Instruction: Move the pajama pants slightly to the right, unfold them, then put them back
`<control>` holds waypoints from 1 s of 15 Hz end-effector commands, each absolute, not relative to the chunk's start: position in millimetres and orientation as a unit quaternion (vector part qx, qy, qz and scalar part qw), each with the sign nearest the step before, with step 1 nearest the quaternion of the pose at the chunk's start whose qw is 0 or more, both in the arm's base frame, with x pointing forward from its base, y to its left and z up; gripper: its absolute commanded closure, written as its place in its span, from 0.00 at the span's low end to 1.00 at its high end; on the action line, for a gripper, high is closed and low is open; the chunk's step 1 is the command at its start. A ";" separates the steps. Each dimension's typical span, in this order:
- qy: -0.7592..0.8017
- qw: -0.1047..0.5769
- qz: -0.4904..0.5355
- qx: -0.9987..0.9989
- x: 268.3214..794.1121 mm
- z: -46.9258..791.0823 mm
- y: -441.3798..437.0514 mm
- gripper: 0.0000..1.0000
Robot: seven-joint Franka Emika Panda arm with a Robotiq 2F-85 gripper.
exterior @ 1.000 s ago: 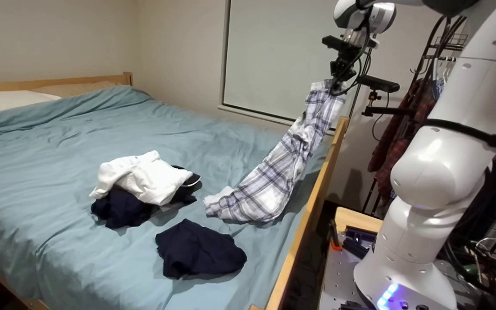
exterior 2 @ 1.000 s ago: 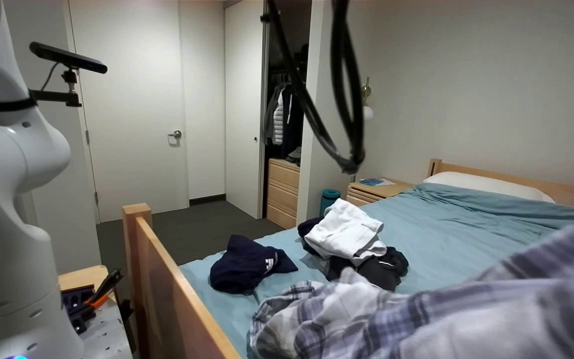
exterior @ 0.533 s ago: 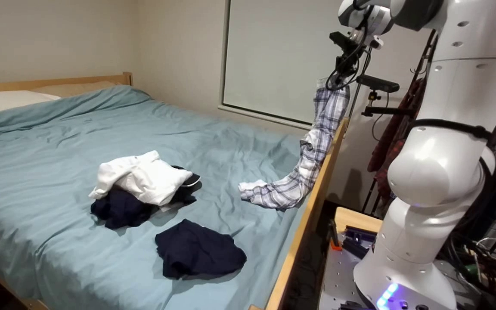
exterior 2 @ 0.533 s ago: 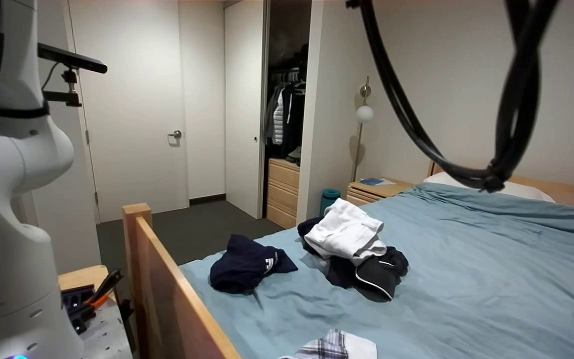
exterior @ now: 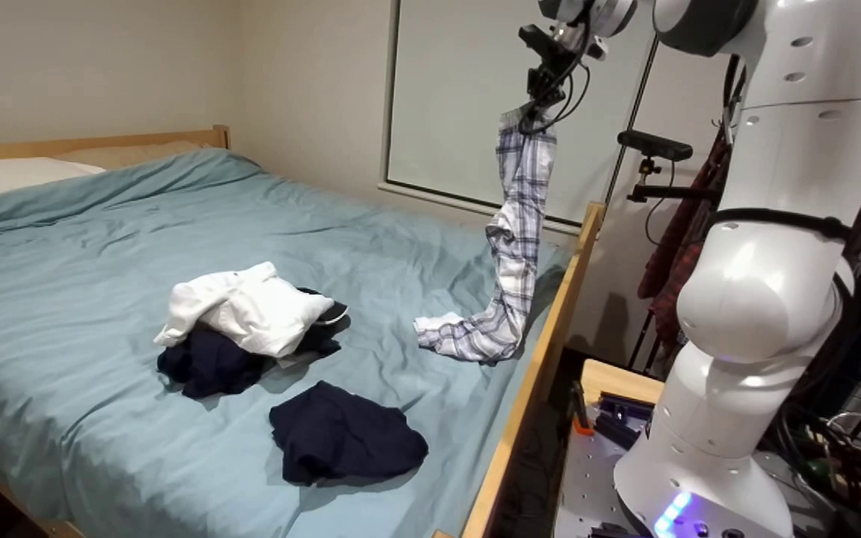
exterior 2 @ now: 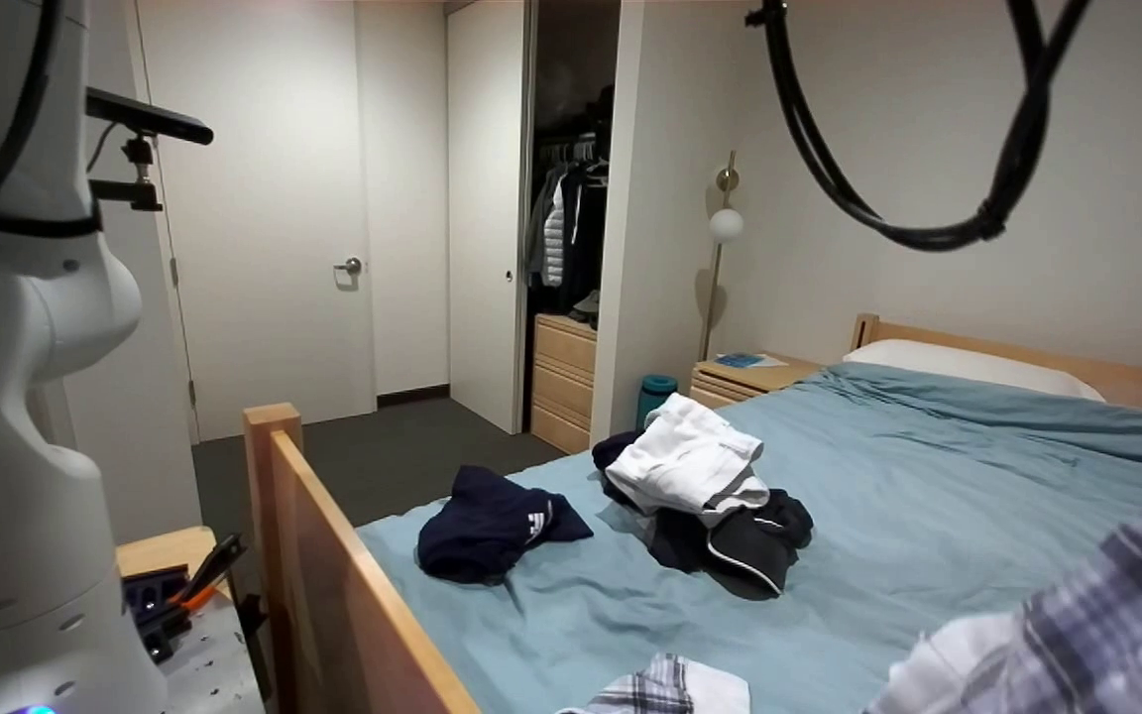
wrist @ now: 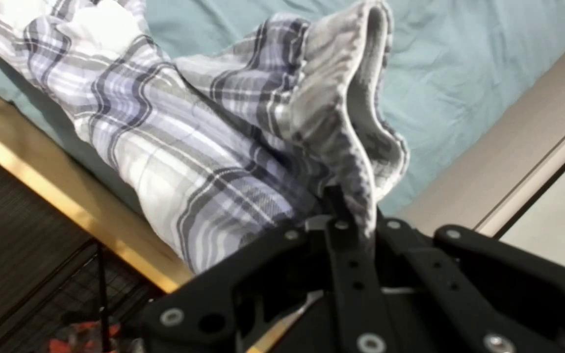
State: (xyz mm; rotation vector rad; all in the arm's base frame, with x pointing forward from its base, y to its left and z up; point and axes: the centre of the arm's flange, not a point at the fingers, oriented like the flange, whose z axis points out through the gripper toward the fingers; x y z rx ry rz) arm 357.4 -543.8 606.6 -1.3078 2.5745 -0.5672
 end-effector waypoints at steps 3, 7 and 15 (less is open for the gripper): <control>0.785 0.141 -0.212 -0.564 453.8 664.3 -418.8 0.97; 0.707 0.145 -0.235 -0.651 509.4 708.4 -305.7 0.97; 0.545 0.125 -0.309 -0.769 505.1 726.2 -92.4 0.97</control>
